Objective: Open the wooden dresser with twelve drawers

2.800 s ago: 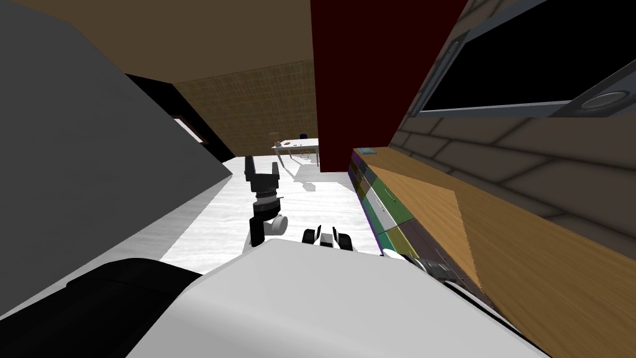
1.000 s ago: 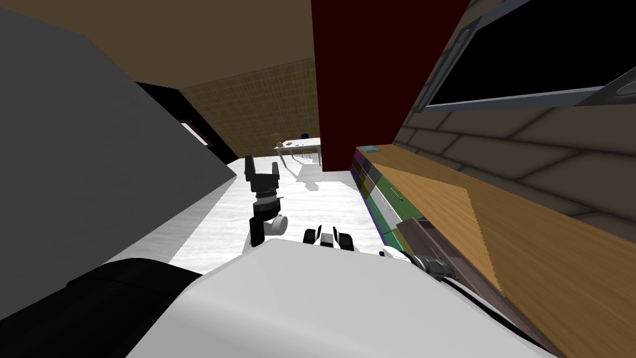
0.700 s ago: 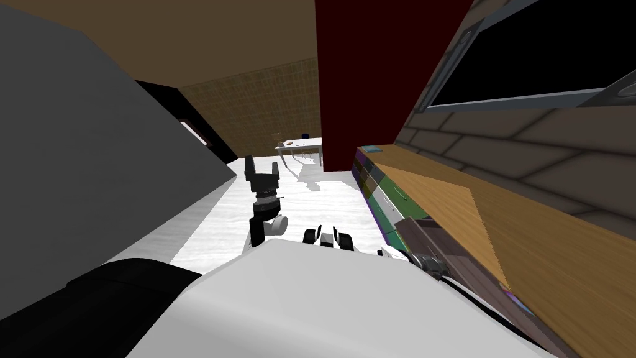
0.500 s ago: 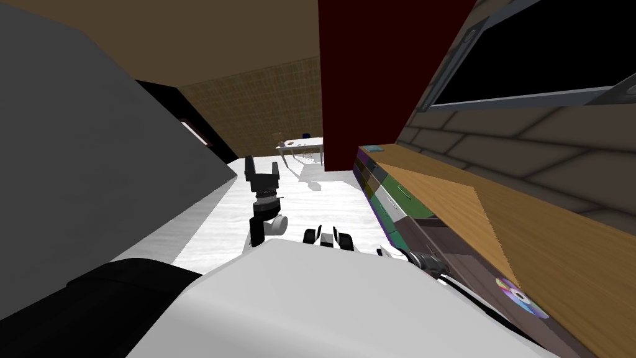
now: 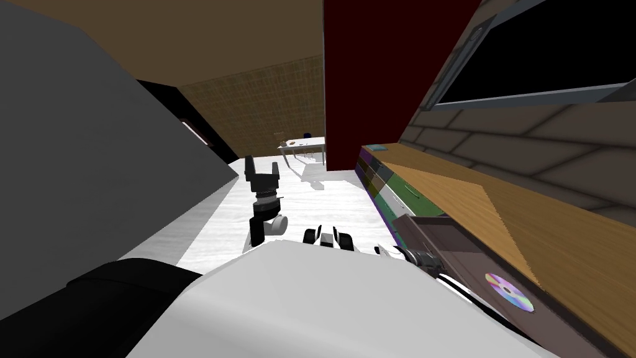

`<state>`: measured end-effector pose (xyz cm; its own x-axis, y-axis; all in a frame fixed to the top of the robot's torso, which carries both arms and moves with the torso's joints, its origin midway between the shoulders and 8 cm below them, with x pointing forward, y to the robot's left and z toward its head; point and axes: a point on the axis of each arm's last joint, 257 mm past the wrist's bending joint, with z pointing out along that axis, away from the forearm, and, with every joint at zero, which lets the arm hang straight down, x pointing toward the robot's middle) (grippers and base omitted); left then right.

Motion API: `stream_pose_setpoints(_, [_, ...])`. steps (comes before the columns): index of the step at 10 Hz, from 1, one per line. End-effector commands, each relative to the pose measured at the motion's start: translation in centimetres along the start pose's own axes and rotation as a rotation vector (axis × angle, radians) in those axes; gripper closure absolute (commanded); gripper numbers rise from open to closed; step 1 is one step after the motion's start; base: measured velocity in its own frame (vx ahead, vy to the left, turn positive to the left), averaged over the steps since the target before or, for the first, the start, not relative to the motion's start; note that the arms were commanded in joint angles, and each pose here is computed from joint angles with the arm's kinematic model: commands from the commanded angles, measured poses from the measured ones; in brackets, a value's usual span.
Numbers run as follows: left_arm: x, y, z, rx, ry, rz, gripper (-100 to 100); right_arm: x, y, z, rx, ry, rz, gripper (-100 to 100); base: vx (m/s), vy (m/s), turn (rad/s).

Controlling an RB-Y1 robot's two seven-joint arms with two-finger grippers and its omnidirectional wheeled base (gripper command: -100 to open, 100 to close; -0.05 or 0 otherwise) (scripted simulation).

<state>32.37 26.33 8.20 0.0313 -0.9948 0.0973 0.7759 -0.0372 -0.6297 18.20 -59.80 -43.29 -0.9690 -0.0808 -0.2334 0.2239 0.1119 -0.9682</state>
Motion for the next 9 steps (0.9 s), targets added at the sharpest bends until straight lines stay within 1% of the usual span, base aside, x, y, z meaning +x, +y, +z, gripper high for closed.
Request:
stream_pose_setpoints(1, [0.0,0.0,0.0,0.0,0.0,0.0,0,-1.5,-0.7,1.4,0.003,0.001,-0.002,-100,-0.045,0.147,-0.011])
stream_pose_setpoints(2, [0.0,0.0,0.0,0.0,0.0,0.0,0,-2.1,-0.9,2.1,0.0,0.002,-0.003,-100,-0.072,0.07,0.008])
stream_pose_setpoints(4, [0.0,0.0,0.0,0.0,0.0,0.0,0,-2.1,-0.9,2.1,0.0,0.002,-0.003,-100,-0.035,0.002,0.003])
stream_pose_setpoints(5, [0.0,0.0,0.0,0.0,0.0,0.001,0,-3.3,-1.5,3.4,-0.007,0.003,-0.003,-100,-0.037,0.019,-0.008])
stream_pose_setpoints(6, [0.0,0.0,0.0,0.0,0.0,0.0,0,-3.9,-1.8,4.1,-0.01,0.003,-0.002,-100,-0.055,0.047,-0.013])
stream_pose_setpoints(8, [0.0,0.0,0.0,0.0,0.0,0.0,0,-5.1,-2.4,5.3,-0.017,0.003,-0.001,-100,-0.073,0.062,0.007])
stream_pose_setpoints(9, [0.0,0.0,0.0,0.0,0.0,0.0,0,-5.1,-2.4,5.3,-0.017,0.003,-0.001,-100,-0.038,0.049,0.003])
